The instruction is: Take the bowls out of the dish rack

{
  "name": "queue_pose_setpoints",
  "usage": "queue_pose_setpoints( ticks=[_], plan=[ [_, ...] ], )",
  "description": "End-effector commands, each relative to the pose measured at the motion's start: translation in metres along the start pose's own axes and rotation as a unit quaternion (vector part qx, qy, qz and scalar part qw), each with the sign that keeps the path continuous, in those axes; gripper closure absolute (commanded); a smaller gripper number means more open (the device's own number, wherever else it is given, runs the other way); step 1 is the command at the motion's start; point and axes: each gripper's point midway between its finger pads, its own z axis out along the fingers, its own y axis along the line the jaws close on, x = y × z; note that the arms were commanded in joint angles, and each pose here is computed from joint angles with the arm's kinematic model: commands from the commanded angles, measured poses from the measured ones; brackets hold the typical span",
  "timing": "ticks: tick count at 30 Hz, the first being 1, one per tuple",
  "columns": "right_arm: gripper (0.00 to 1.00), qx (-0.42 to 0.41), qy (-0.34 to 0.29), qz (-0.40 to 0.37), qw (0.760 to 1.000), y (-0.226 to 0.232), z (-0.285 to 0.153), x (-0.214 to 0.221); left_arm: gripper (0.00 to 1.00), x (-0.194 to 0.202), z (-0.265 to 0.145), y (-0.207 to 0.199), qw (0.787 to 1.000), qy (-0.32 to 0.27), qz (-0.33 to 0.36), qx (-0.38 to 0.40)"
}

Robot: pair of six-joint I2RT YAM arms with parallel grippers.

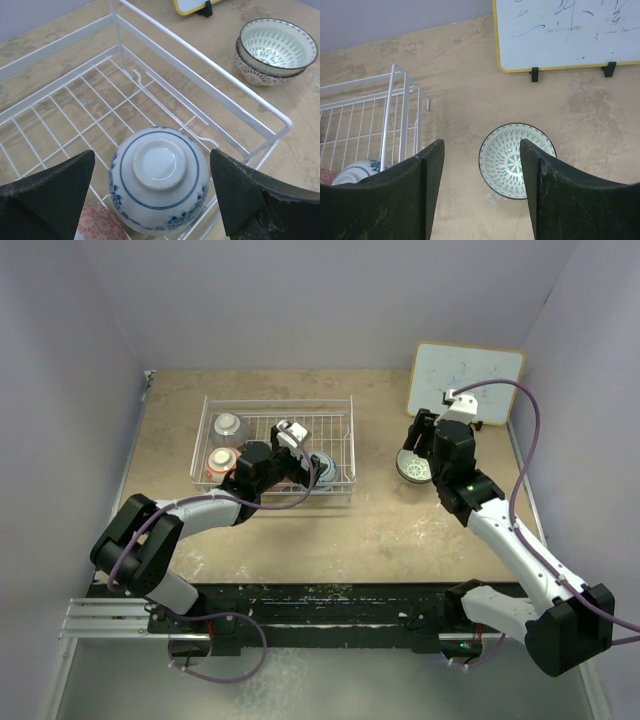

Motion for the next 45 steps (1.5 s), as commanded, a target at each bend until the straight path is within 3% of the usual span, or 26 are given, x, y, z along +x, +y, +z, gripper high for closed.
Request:
queue_pose_setpoints(
  ticks=[1, 14, 30, 36, 45],
  plan=[
    [0.36, 0.009, -0.026, 0.005, 1.000, -0.001, 0.001, -0.015, 0.01, -0.005, 0.000, -0.019, 0.998, -0.016, 0.014, 0.062],
    [0.37, 0.007, -0.014, -0.002, 1.000, 0.002, 0.006, -0.009, 0.00, 0.032, 0.018, 0.008, 0.997, 0.076, 0.002, 0.020],
    [0.38, 0.020, -0.004, -0.014, 1.000, -0.001, 0.013, -0.002, 0.15, 0.037, 0.063, 0.042, 0.995, 0.090, -0.035, -0.032],
    [0.38, 0.026, -0.002, -0.023, 0.999, -0.004, 0.014, -0.001, 0.11, 0.028, 0.072, 0.045, 0.996, 0.065, -0.045, -0.038],
    [0.34, 0.016, 0.016, -0.038, 0.999, 0.001, 0.020, 0.009, 0.07, 0.022, 0.056, 0.049, 0.996, -0.049, -0.041, -0.060]
  ],
)
